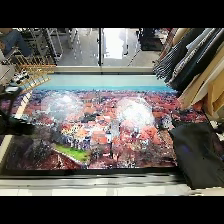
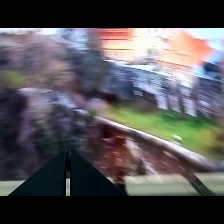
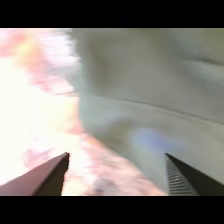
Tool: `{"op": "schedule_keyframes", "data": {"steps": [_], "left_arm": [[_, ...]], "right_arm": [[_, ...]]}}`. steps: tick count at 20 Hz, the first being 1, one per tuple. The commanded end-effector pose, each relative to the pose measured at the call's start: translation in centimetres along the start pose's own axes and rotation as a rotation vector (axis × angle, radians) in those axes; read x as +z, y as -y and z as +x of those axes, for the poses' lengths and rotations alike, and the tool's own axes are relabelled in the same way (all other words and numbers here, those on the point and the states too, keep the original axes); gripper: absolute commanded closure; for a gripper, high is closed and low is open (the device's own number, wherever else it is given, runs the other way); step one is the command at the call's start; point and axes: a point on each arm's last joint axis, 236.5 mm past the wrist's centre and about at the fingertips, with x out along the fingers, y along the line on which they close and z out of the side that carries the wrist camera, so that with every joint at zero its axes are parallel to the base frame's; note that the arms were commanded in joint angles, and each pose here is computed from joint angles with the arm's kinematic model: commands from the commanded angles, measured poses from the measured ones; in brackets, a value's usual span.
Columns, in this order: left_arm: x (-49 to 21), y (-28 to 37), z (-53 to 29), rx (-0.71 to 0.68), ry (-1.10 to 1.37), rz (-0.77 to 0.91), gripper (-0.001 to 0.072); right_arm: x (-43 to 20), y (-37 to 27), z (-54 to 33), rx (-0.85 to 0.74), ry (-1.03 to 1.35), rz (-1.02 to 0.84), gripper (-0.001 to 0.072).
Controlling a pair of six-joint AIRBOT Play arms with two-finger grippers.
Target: Fold the clothes and pants, and hang the long-sleeved shirts on hangers.
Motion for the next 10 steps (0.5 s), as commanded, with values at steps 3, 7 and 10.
{"op": "schedule_keyframes", "data": {"steps": [3,7,10], "left_arm": [[1.1,-5.1,-1.7,0.203,0.09,-0.125,0.0692],[1.1,-5.1,-1.6,0.204,0.089,-0.125,0.0692],[1.1,-5.1,-1.7,0.205,0.089,-0.125,0.0692]], "right_arm": [[-1.8,-9.8,4.1,0.033,0.071,-0.492,0.0186],[-3.2,-13.9,4.6,0.111,0.102,-0.58,0.0117],[-3.8,-14.5,4.7,0.121,0.094,-0.594,0.0117]]}}
